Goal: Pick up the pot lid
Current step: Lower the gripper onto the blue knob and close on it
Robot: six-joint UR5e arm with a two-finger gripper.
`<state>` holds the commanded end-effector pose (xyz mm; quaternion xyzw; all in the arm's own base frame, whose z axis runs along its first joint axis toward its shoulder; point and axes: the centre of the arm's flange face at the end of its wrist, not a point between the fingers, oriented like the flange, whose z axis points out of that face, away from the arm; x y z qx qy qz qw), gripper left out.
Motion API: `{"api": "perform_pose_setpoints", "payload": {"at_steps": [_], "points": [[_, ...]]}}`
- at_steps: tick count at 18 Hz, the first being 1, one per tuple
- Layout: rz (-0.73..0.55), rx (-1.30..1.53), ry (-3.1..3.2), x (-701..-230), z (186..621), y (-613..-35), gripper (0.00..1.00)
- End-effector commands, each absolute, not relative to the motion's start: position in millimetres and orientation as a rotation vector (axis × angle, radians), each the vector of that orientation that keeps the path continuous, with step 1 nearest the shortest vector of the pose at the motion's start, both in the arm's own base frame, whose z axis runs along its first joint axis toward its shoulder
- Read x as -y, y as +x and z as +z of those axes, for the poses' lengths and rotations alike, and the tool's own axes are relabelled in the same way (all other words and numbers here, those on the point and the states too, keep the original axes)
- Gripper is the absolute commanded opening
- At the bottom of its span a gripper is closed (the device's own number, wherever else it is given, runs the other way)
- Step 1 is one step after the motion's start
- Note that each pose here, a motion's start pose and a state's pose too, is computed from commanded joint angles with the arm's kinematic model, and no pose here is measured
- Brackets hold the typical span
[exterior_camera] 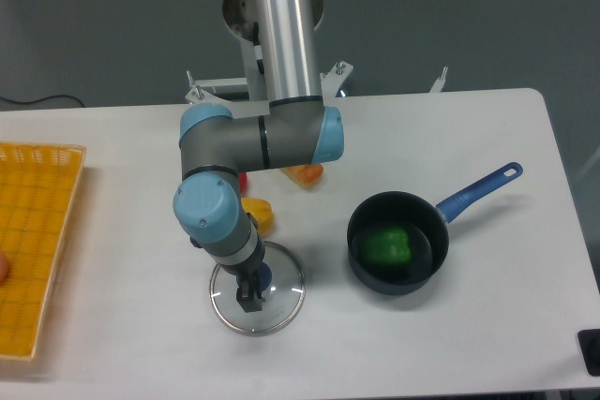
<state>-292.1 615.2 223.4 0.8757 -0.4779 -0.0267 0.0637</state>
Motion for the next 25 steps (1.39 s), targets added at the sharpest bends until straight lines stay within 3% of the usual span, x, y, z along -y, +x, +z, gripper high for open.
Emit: {"api": "perform_pose_setpoints", "payload": {"at_steps": [14,20,25], "points": [[-0.066,1.398,2.664,-617.2,214.1,-289.7,1.0],[-0.069,1.382,2.673,-617.6,214.8,-289.9,0.86],[-0.068,1.379,2.672,-617.6,213.8,-290.1,0.85]]}}
